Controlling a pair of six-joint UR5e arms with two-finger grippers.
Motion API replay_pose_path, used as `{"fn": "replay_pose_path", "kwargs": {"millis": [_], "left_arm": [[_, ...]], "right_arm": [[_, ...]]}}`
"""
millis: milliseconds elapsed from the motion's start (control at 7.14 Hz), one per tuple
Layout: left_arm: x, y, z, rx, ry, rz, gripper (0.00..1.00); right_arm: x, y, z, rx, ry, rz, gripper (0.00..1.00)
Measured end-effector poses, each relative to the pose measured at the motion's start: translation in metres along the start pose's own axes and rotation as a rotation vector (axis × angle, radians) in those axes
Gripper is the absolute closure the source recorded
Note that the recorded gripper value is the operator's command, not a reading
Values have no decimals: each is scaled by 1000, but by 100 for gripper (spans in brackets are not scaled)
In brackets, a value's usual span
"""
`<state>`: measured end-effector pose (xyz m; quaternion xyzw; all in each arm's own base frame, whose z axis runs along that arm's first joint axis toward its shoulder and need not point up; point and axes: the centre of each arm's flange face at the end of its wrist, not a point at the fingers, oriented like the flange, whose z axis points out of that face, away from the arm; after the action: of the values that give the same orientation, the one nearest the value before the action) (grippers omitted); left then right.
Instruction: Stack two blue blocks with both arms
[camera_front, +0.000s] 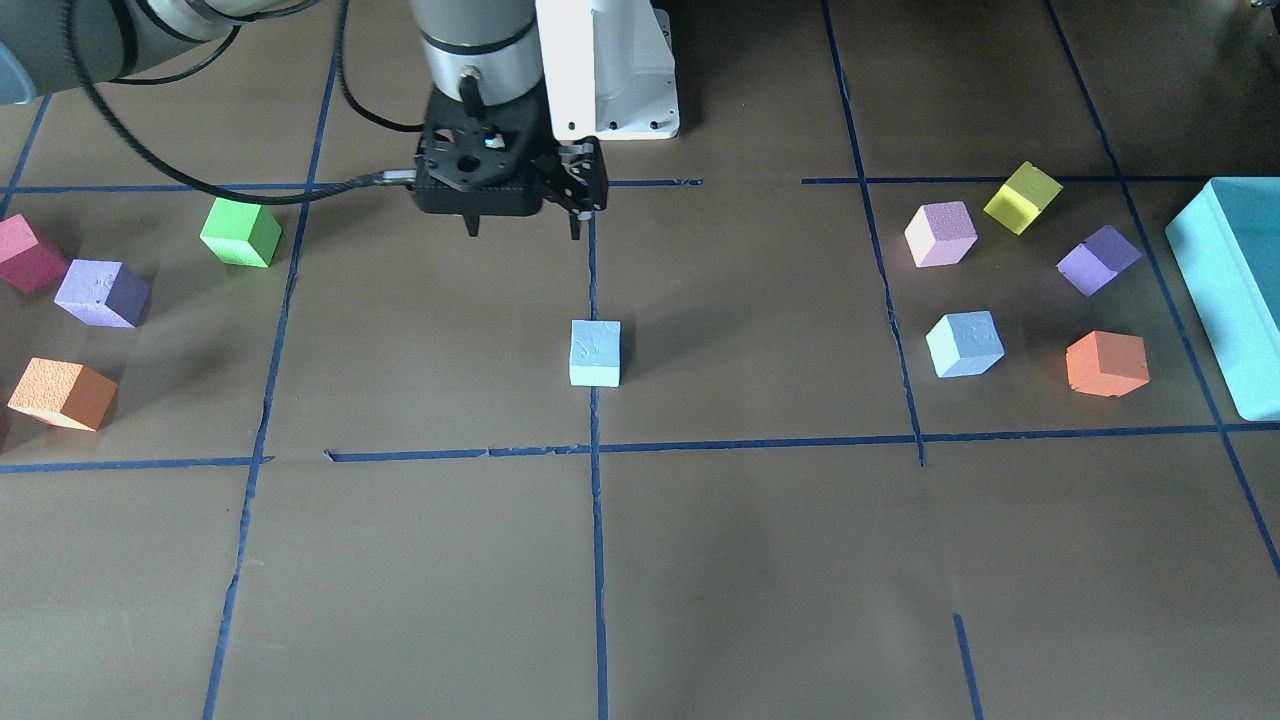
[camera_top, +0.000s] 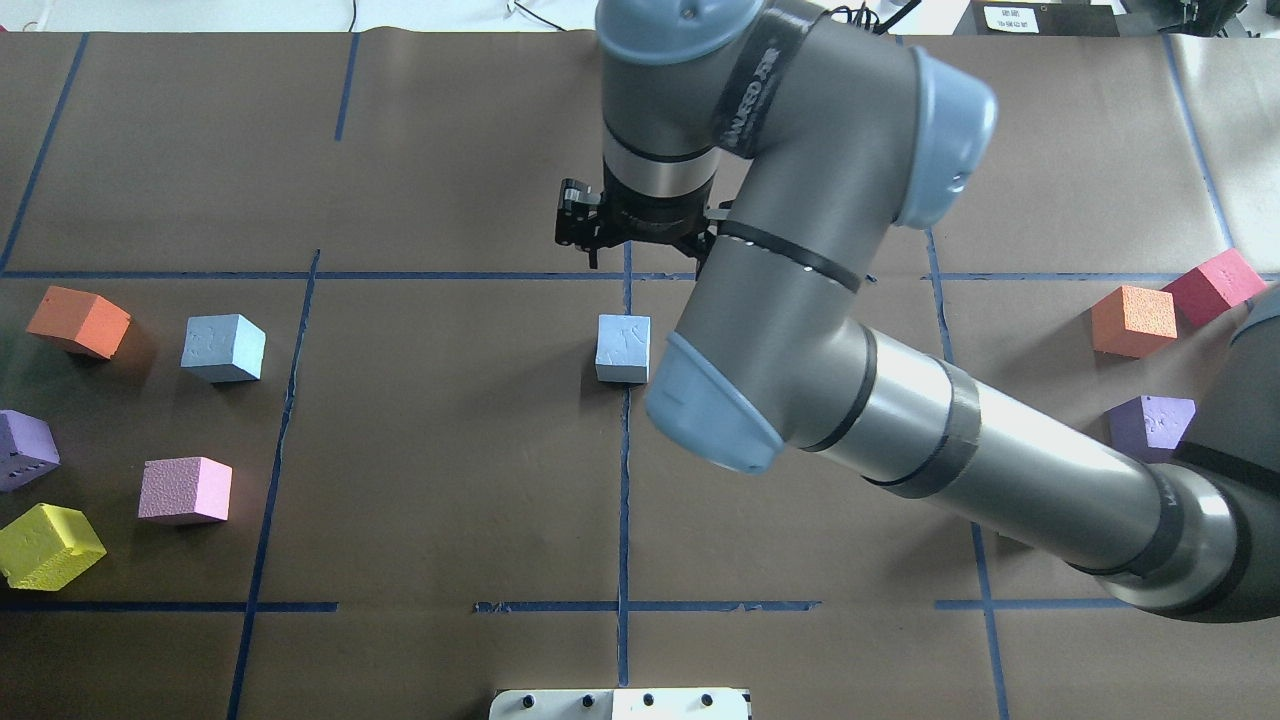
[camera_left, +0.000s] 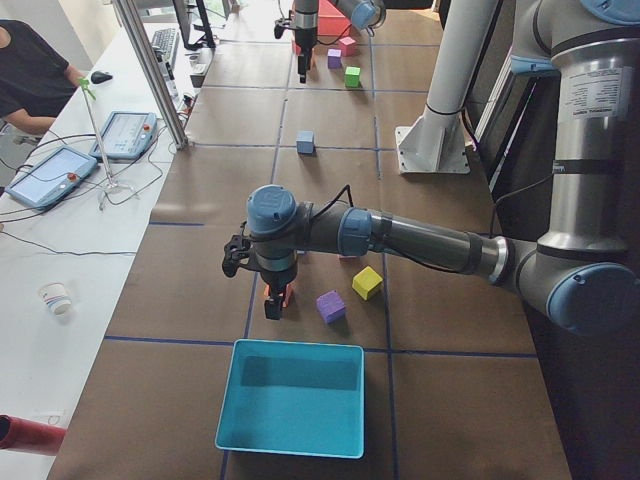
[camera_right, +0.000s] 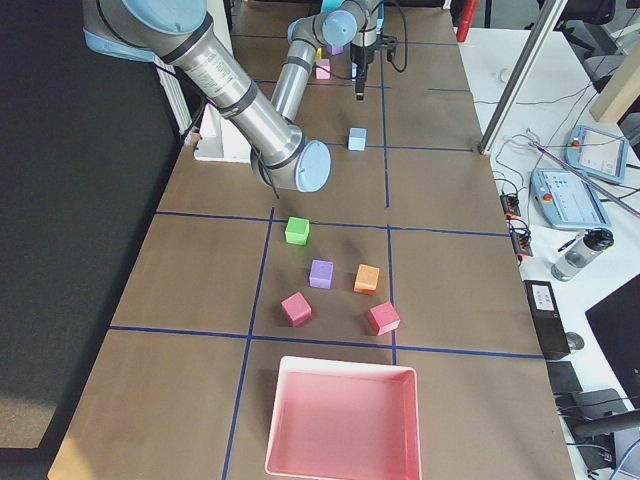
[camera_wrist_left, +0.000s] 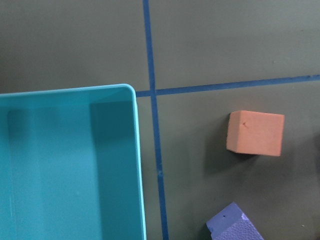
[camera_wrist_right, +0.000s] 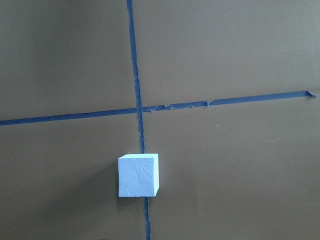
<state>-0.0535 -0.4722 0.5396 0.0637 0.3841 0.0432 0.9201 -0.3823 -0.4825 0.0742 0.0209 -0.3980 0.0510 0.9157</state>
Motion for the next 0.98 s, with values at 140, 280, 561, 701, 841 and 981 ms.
{"fn": "replay_pose_path", "kwargs": {"millis": [140, 280, 561, 701, 841, 981], "left_arm": [[33, -2, -19, 36, 5, -9, 0], [73, -2, -27, 51, 19, -28, 0], [163, 1, -1, 13, 62, -77, 0], [194, 2, 17, 8, 66, -87, 0], [221, 3, 39, 19, 55, -96, 0], [241, 2, 67, 38, 51, -110, 0]], "right_arm": [[52, -16, -12, 2, 6, -51, 0], [105, -35, -19, -2, 17, -112, 0], [211, -69, -26, -32, 22, -214, 0], [257, -78, -28, -52, 15, -247, 0], [302, -83, -26, -66, 16, -273, 0], [339, -84, -23, -79, 23, -291, 0]]}}
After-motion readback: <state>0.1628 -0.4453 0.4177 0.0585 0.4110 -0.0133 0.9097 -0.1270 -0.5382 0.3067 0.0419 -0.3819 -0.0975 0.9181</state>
